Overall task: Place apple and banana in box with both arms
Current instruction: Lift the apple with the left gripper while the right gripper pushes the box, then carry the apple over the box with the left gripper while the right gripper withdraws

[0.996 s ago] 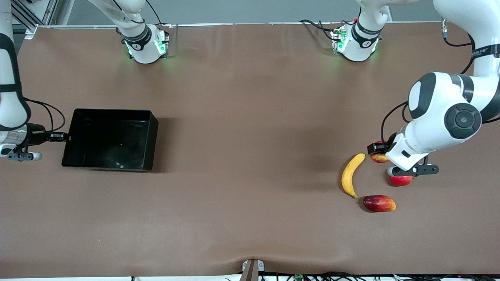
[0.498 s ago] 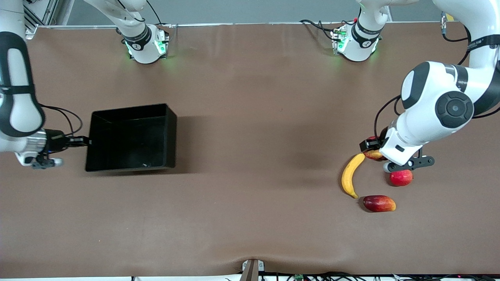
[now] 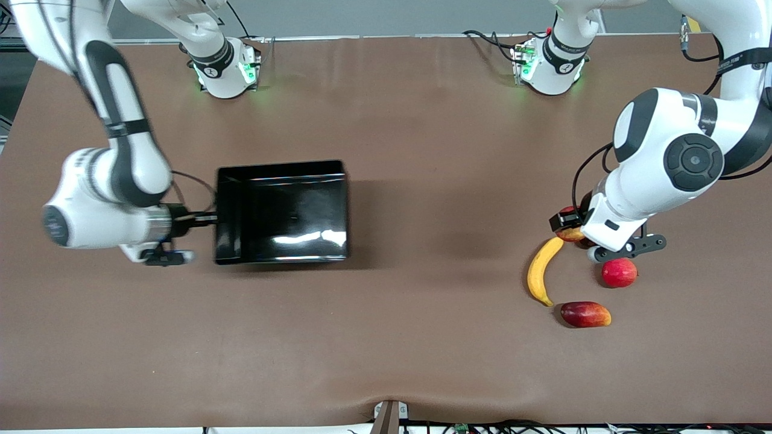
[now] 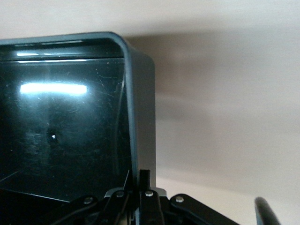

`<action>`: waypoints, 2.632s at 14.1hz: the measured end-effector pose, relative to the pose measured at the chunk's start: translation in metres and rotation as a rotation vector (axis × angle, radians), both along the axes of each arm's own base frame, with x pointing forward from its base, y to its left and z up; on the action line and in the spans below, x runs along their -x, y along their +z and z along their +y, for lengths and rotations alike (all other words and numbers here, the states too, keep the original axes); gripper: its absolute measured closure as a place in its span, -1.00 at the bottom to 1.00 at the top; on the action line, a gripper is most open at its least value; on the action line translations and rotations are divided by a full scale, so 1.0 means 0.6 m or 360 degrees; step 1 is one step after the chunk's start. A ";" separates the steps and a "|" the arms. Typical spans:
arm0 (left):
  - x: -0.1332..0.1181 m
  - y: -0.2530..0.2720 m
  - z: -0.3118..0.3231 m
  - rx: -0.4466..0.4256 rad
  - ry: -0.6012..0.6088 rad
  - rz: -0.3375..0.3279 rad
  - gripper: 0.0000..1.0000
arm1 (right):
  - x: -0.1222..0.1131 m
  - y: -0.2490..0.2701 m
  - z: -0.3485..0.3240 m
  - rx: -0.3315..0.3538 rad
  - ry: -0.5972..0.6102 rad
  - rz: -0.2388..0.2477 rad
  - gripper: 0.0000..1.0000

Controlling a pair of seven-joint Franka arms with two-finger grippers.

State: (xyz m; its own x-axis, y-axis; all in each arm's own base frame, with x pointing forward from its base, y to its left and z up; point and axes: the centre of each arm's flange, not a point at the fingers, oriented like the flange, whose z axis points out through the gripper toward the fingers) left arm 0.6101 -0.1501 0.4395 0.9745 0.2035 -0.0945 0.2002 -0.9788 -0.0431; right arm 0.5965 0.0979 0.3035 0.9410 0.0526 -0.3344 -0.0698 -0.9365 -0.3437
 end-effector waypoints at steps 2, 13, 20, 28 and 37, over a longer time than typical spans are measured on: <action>0.003 0.005 -0.007 0.0013 0.0004 0.0008 -0.49 | 0.007 0.003 0.084 0.0033 -0.0049 -0.0012 0.89; 0.032 0.013 -0.097 0.0078 0.0138 0.0041 -0.49 | 0.137 -0.012 0.484 0.0140 -0.0145 -0.0266 0.89; 0.087 -0.029 -0.208 0.0045 0.0265 0.0095 -0.49 | 0.173 -0.120 0.558 0.0162 -0.0202 -0.0415 0.59; 0.156 -0.167 -0.287 0.0038 0.0348 0.0046 -0.49 | 0.107 -0.004 0.533 0.0176 -0.0143 -0.0182 -1.00; 0.195 -0.310 -0.329 -0.0106 0.0336 -0.0011 -0.49 | -0.044 0.261 0.251 0.0480 -0.0197 0.0015 -1.00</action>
